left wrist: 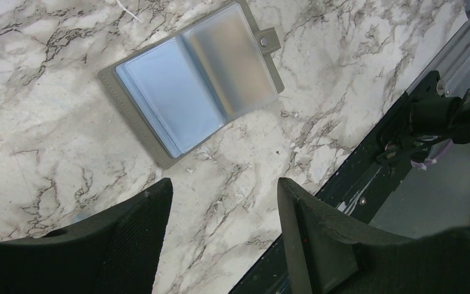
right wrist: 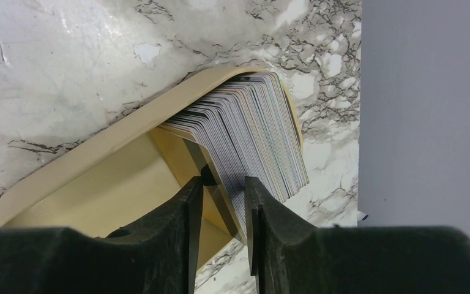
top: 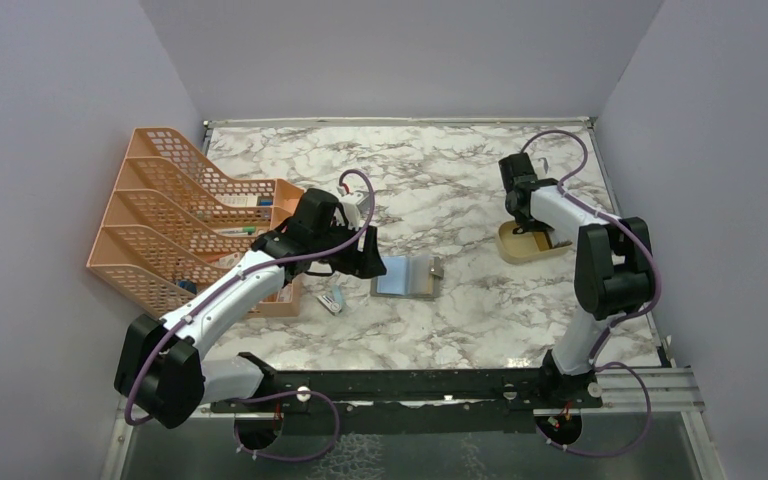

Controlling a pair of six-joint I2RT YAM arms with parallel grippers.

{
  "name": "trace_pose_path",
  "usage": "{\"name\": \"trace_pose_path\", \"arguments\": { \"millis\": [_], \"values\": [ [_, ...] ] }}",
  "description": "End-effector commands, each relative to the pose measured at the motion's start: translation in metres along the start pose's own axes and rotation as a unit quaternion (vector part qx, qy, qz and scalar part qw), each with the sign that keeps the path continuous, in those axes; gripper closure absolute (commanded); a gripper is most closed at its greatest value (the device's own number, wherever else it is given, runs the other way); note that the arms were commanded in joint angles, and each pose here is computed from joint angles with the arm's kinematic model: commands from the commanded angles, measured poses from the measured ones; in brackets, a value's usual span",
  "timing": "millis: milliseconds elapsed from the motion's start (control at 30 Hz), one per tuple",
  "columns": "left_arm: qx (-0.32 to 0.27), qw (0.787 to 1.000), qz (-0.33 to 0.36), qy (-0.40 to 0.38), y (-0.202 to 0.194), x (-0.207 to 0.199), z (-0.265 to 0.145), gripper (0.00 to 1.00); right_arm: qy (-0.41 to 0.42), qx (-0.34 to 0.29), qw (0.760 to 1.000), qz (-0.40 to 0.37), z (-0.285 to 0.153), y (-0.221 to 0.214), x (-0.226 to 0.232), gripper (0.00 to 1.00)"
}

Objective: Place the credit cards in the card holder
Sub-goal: Pick up the credit card from the storage box.

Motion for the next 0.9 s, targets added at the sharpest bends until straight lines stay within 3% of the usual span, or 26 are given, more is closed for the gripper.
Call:
{"name": "trace_pose_path", "arguments": {
  "millis": [0,867],
  "values": [
    [-0.008,1.000,0.008,0.009,-0.001,0.003,-0.004,0.34,-0.019,-0.031,0.999,0.025,-0.008,0.012,-0.013,0.70],
    [-0.003,1.000,-0.003,0.014,-0.003,0.009,-0.001,0.34,0.032,-0.061,0.996,0.058,-0.036,0.031,-0.025,0.92]
  ]
}}
Point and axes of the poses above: each gripper's point midway between its finger pads, its own z axis out along the fingers, its own x axis along the line the jaws close on, y = z × x, the point moved 9 cm from there along -z, back along the fingers, and after that the axes turned 4 degrees about z, right-handed, at the moved point
